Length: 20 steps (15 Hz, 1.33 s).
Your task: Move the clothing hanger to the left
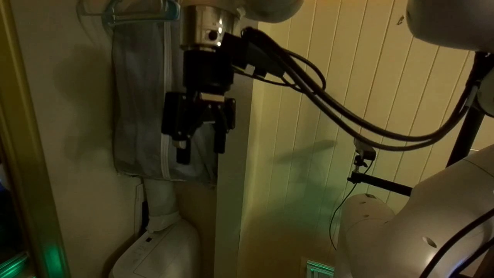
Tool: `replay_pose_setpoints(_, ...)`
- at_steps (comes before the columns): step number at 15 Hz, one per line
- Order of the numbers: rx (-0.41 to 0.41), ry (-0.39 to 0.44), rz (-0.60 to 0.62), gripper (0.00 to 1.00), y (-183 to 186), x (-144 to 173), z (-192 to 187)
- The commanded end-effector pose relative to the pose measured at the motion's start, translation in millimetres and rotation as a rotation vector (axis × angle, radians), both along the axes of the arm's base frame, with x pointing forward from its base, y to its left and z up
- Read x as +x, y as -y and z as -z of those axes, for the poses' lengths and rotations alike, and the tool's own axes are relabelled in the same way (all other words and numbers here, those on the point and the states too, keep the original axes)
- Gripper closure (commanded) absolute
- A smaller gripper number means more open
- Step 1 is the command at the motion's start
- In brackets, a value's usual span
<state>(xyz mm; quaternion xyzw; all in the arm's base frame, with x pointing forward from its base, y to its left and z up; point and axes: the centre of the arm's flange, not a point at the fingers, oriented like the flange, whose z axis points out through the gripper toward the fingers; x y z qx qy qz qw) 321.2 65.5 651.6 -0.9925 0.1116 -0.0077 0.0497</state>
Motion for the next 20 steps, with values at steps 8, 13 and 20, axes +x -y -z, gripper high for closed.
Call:
replay_pose_setpoints(8,-0.154,0.586,0.166,0.00,45,-9,-187)
replay_pose_setpoints(13,-0.155,0.717,0.215,0.00,54,-22,-213)
replay_pose_setpoints(20,-0.156,0.791,0.282,0.00,62,-13,-225)
